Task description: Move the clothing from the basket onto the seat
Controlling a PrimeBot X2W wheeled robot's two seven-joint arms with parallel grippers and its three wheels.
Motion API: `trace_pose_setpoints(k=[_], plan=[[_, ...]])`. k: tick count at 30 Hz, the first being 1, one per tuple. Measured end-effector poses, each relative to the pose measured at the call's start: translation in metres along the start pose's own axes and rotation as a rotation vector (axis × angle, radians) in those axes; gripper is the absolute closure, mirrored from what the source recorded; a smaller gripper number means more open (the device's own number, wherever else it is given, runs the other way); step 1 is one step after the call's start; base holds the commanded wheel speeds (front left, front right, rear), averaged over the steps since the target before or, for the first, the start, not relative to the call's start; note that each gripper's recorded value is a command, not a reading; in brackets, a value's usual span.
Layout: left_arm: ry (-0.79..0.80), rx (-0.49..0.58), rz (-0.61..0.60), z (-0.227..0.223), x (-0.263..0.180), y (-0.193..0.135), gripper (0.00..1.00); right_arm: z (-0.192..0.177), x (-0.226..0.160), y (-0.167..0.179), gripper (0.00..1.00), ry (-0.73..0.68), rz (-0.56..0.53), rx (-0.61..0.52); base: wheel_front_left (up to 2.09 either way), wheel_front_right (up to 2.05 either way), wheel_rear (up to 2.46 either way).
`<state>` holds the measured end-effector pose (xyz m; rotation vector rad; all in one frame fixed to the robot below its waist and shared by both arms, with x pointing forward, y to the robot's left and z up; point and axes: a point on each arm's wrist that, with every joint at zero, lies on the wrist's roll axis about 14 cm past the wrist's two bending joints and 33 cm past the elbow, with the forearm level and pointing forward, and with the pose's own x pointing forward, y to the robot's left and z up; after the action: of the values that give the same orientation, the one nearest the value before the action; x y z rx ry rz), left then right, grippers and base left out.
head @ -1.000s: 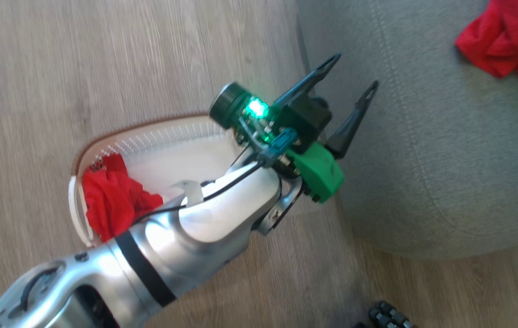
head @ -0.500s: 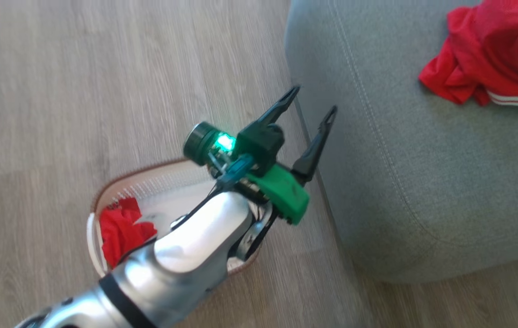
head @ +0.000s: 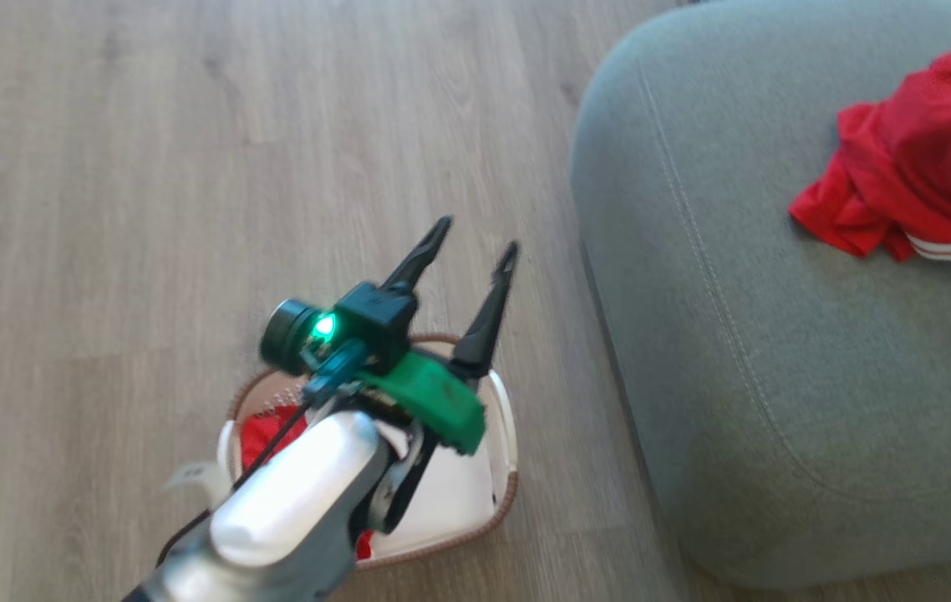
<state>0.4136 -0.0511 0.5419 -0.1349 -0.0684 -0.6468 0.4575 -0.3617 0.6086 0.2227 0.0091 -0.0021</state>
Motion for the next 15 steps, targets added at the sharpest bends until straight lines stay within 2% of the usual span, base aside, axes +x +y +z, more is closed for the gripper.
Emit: trace_pose_setpoints(k=[7,15], plan=[[-0.017,0.016,0.123,0.011,-0.036,0.030,0.00,0.029,-0.006,0.014,0.00,-0.125,0.036,0.014,0.00,0.00,0.00],[-0.023,0.026,0.220,0.015,-0.069,0.051,0.00,-0.010,-0.024,0.030,0.00,-0.137,0.053,0.078,0.00,0.00,0.00]])
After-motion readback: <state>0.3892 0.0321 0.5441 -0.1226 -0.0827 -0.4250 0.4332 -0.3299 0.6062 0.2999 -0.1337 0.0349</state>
